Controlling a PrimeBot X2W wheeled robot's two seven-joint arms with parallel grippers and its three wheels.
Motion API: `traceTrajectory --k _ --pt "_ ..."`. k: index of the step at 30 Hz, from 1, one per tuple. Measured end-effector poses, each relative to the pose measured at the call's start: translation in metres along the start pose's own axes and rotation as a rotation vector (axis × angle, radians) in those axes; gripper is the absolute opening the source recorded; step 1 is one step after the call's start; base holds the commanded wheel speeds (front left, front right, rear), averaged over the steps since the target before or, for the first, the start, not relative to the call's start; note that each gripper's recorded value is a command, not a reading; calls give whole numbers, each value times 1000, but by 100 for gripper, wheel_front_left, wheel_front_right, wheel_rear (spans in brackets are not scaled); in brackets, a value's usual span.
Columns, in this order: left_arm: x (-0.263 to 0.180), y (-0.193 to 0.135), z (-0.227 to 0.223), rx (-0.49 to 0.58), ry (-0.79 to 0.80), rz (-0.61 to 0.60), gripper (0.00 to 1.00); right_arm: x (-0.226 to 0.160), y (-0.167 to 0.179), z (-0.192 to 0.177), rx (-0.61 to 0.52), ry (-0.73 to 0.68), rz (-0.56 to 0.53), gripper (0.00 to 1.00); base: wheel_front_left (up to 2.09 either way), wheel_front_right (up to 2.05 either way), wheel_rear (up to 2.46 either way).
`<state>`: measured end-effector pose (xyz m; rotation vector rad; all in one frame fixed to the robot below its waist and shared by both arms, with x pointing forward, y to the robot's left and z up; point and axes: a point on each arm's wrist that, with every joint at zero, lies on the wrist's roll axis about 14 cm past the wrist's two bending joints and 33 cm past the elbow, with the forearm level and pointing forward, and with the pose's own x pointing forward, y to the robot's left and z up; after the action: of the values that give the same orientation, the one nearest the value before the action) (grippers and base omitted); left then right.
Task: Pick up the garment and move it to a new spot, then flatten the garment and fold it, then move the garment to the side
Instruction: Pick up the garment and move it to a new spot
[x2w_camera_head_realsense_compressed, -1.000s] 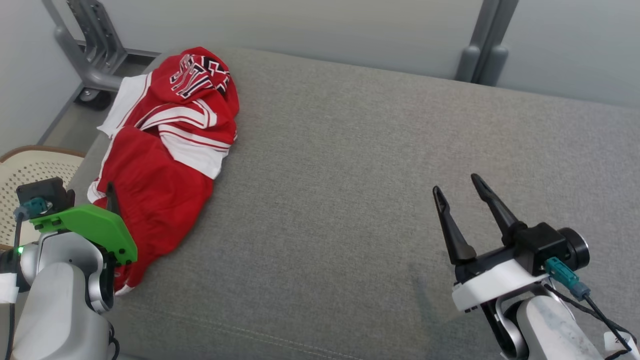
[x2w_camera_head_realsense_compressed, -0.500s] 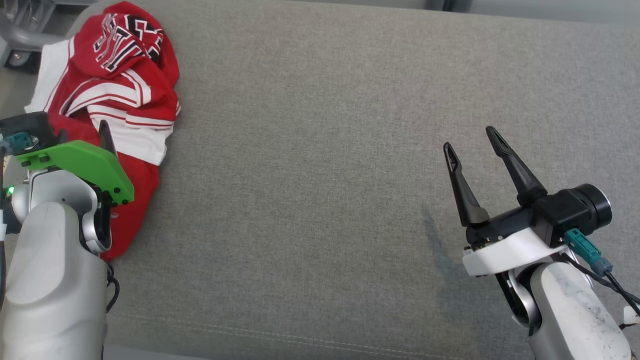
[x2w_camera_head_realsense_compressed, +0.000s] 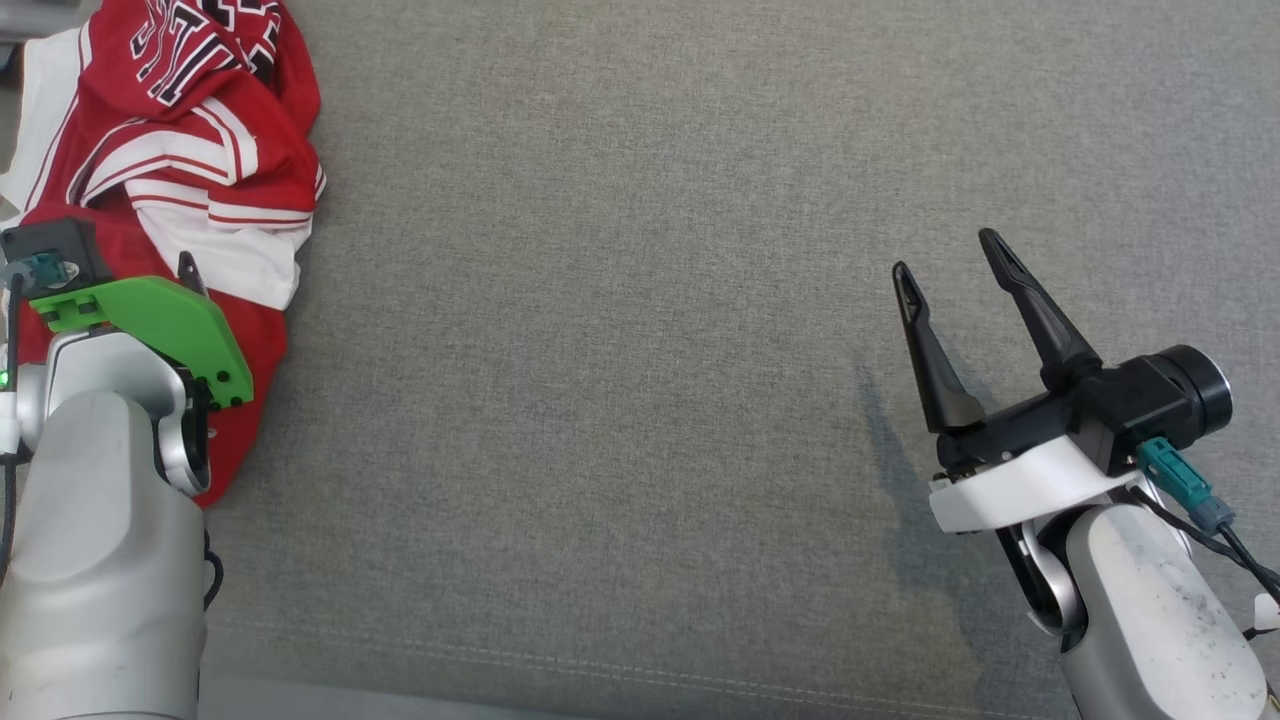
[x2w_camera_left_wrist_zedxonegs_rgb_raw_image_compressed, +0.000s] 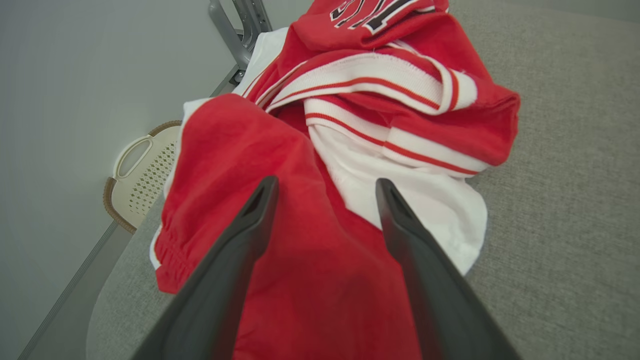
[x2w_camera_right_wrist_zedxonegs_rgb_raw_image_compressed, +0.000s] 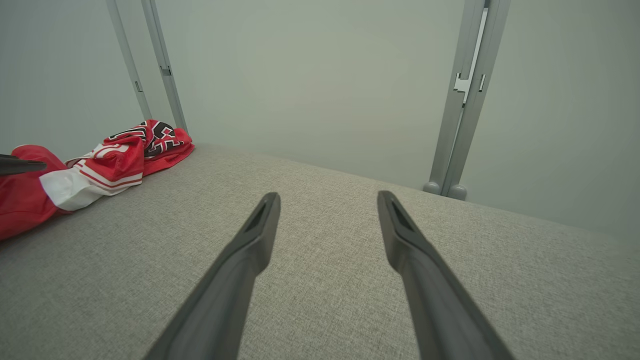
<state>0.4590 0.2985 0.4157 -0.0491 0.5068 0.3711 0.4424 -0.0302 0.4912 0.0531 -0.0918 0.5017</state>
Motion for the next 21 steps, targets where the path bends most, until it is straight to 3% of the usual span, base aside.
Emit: traceTrajectory --k 14,15,17,21 --pt "15 14 -26 33 108 69 97 3 -2 -9 10 14 8 100 0 0 0" --pt "15 14 -27 36 110 69 49 3 -3 -10 10 16 7 100 0 0 0" --pt "17 10 -28 41 114 67 0 4 -5 -11 7 19 3 100 0 0 0" --pt "19 2 -25 39 105 56 0 4 -6 -12 6 22 3 100 0 0 0"
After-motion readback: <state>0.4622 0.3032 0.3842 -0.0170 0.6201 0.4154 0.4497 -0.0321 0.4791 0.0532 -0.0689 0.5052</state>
